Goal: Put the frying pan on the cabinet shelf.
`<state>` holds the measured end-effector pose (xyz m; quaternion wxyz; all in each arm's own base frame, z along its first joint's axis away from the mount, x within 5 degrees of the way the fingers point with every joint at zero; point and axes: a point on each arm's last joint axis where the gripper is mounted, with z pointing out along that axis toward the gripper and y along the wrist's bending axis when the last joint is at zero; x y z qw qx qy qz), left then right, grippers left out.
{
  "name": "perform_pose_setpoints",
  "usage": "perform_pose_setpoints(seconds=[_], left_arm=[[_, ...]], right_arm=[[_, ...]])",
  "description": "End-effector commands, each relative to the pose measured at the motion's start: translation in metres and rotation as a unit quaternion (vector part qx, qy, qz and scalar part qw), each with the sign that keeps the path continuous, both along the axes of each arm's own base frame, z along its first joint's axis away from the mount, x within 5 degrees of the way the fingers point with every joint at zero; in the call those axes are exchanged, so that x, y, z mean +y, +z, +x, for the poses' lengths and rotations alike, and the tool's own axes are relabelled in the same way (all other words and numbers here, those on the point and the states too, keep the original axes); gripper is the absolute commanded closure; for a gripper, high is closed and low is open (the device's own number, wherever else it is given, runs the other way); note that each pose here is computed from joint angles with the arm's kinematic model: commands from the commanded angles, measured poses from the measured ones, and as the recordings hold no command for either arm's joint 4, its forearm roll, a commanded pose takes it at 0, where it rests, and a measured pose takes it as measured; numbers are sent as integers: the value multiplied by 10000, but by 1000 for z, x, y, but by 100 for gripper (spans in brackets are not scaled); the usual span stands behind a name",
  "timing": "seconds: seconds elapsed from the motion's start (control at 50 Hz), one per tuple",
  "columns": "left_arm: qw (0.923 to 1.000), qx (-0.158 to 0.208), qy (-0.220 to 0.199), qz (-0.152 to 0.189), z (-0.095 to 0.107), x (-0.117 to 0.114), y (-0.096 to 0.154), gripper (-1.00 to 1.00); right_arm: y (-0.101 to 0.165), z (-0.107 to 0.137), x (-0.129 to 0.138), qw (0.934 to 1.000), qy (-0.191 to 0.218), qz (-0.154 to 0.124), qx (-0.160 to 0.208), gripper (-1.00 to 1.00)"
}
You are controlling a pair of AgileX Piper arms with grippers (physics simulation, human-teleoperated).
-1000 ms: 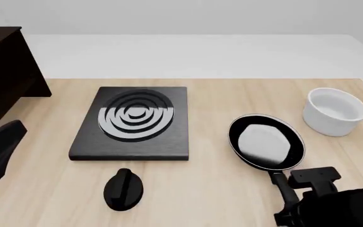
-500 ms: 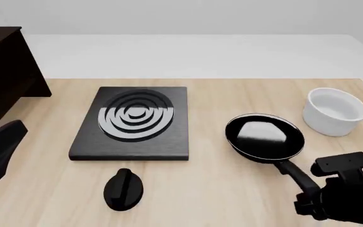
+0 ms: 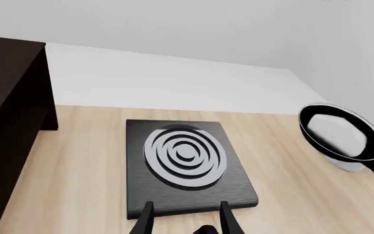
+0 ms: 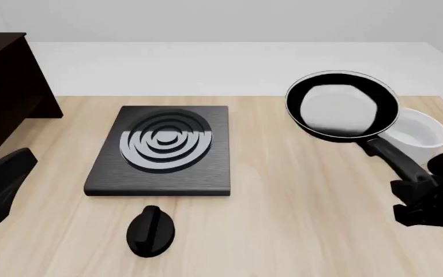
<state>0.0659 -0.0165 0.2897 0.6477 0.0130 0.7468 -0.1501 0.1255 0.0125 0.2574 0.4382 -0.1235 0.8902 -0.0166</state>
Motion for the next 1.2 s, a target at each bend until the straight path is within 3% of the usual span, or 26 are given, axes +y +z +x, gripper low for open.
perform_pose_setpoints(seconds=[0.02, 0.08, 0.14, 0.18, 0.24, 0.36, 0.44, 0.48, 0.52, 0.56, 0.6, 0.66, 0.68, 0.7, 0.74, 0.78, 0.8, 0.82, 0.88, 0.96, 1.0, 1.04, 1.08, 1.12, 1.2], left_arm=[[9999, 23, -79, -129, 0, -1, 3, -100], [9993, -113, -190, -309, -7, -1, 12, -100], [9955, -191, 35, -927, -13, 3, 21, -100], [9940, -78, -8, -1092, -9, 1, 19, -100], [9846, 185, -1, -1741, -3, -1, 10, -100], [9753, 116, -364, -2177, -4, -6, 25, -100], [9533, 618, -274, -2944, 11, -12, 4, -100], [9471, 679, -230, -3128, 14, -13, -1, -100], [9434, 791, -447, -3190, 18, -19, -2, -100], [9431, 727, -565, -3196, 19, -22, 3, -100], [9328, 714, -609, -3479, 20, -23, 3, -100], [9270, 765, -579, -3625, 24, -24, 2, -100], [9151, 802, -526, -3917, 23, -23, -6, -100], [9122, 901, -565, -3958, 25, -25, -9, -100], [9136, 904, -600, -3919, 27, -26, -10, -100], [9048, 971, -670, -4092, 27, -28, -15, -100], [8983, 1060, -730, -4201, 27, -31, -19, -100], [8864, 1118, -712, -4435, 27, -30, -26, -100], [8696, 1191, -803, -4725, 23, -31, -32, -100], [8801, 942, -950, -4555, 16, -27, -14, -100], [8751, 993, -978, -4634, 16, -28, -17, -100], [8749, 937, -1068, -4630, 13, -28, -13, -100], [8753, 902, -1085, -4626, 12, -27, -10, -100], [8708, 870, -1077, -4718, 11, -26, -9, -100], [8693, 831, -1109, -4745, 9, -25, -5, -100]], right_arm=[[40, 11, 8, 9975, 272, 30, -645, 100], [48, 19, 13, 9971, 404, 49, -643, 100], [54, 29, 22, 9962, 658, 21, -575, 100], [59, 32, 26, 9956, 724, 43, -588, 100], [73, 40, 31, 9943, 845, 40, -651, 100], [102, 47, 40, 9909, 1056, 51, -839, 100], [120, 52, 47, 9879, 1197, 71, -986, 100], [127, 57, 51, 9898, 1062, 383, -869, 100], [130, 62, 59, 9876, 1321, 180, -828, 100], [137, 65, 63, 9868, 1369, 231, -829, 100], [141, 70, 71, 9852, 1498, 223, -798, 100], [143, 73, 79, 9831, 1636, 239, -780, 100], [142, 74, 86, 9813, 1753, 241, -761, 100], [142, 76, 87, 9813, 1752, 246, -763, 100], [142, 77, 92, 9800, 1818, 287, -758, 100], [140, 79, 99, 9781, 1928, 315, -716, 100], [140, 79, 101, 9776, 1951, 327, -714, 100], [138, 80, 106, 9761, 2030, 314, -703, 100], [136, 82, 112, 9741, 2133, 318, -679, 100], [137, 84, 122, 9707, 2270, 335, -717, 100], [137, 84, 125, 9690, 2333, 336, -737, 100], [134, 85, 132, 9650, 2495, 252, -765, 100], [136, 87, 134, 9657, 2458, 317, -773, 100], [135, 88, 141, 9625, 2577, 300, -789, 100], [133, 89, 158, 9572, 2776, 351, -742, 100]])
